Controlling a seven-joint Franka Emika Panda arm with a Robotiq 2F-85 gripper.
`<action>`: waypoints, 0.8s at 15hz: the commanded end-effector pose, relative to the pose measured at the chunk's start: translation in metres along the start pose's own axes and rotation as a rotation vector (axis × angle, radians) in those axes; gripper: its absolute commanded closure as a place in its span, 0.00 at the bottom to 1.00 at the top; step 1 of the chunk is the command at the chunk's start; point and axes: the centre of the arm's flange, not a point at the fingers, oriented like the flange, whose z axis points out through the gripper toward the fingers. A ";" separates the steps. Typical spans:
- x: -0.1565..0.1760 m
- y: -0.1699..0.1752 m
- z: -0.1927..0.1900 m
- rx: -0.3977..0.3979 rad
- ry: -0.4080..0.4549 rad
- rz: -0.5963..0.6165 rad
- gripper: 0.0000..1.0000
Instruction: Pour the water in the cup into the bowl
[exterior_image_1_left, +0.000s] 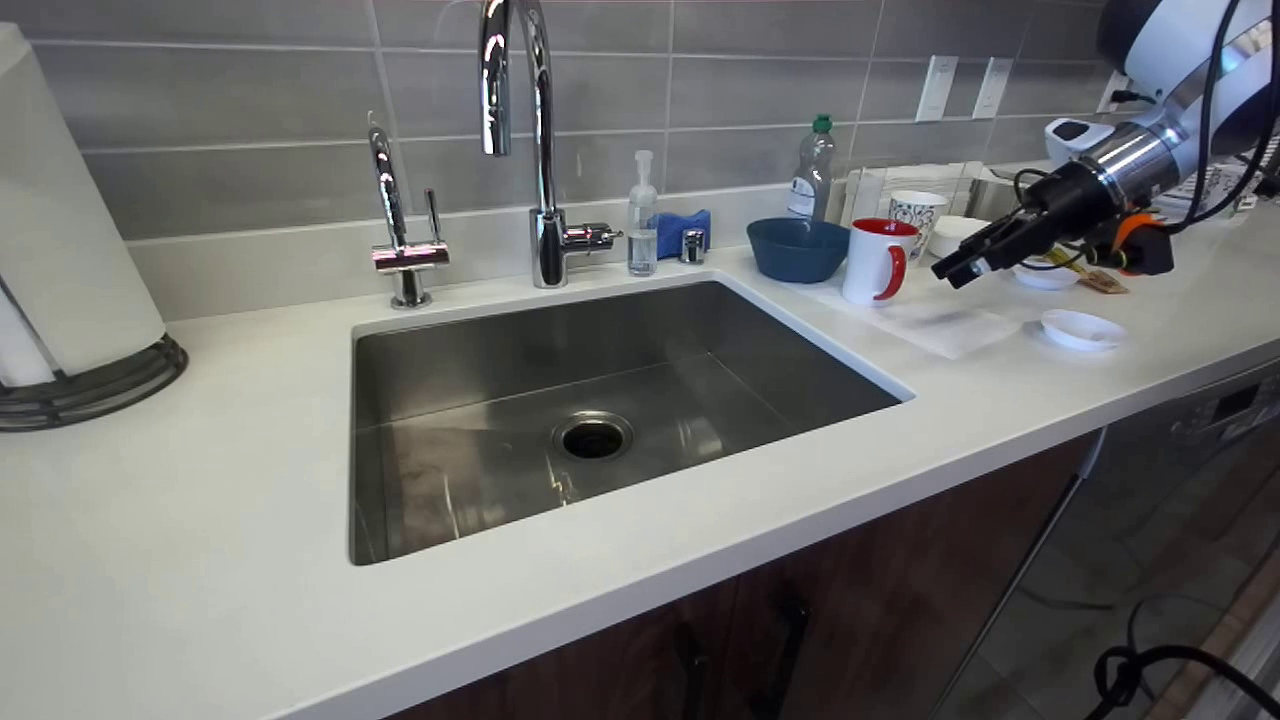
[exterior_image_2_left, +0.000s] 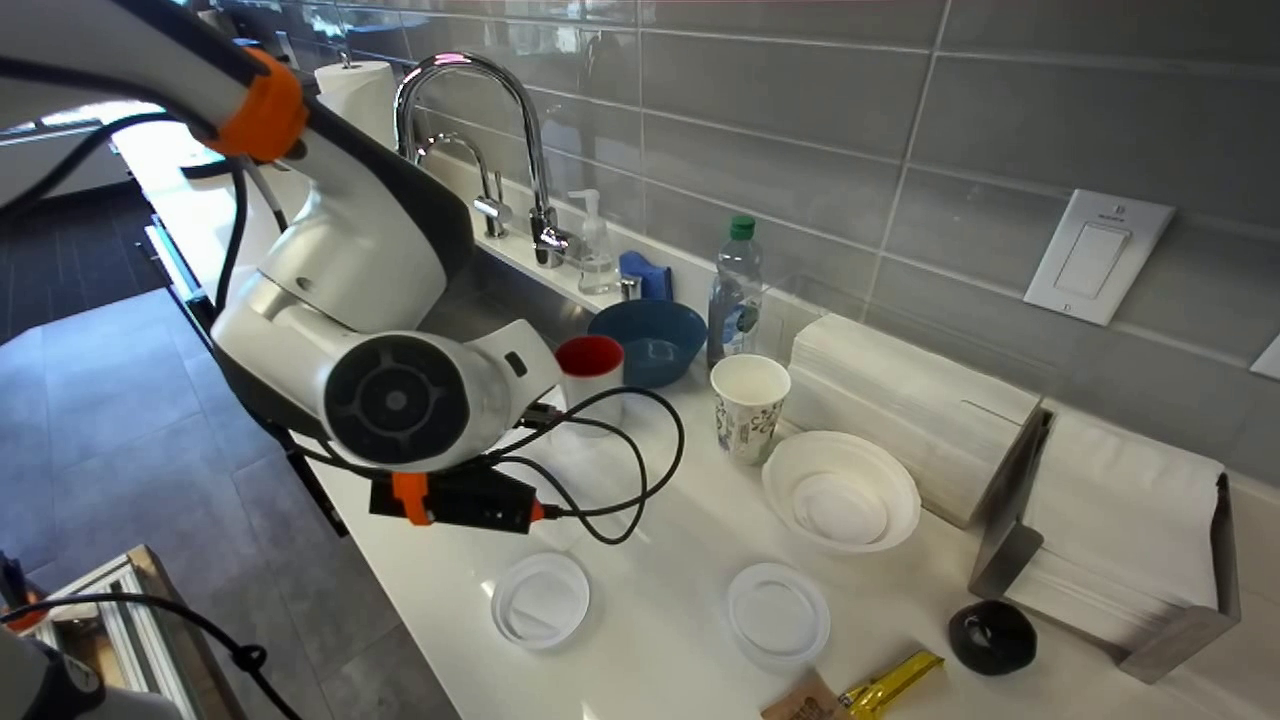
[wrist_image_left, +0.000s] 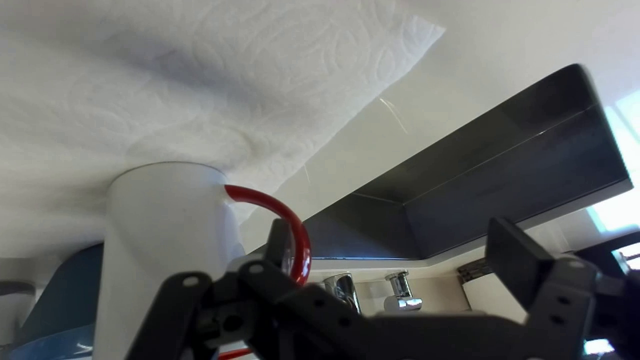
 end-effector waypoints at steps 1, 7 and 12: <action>0.005 -0.003 0.015 0.018 0.040 0.000 0.00; 0.002 -0.001 0.025 0.012 0.068 0.003 0.00; -0.010 0.010 0.020 -0.028 0.110 0.003 0.00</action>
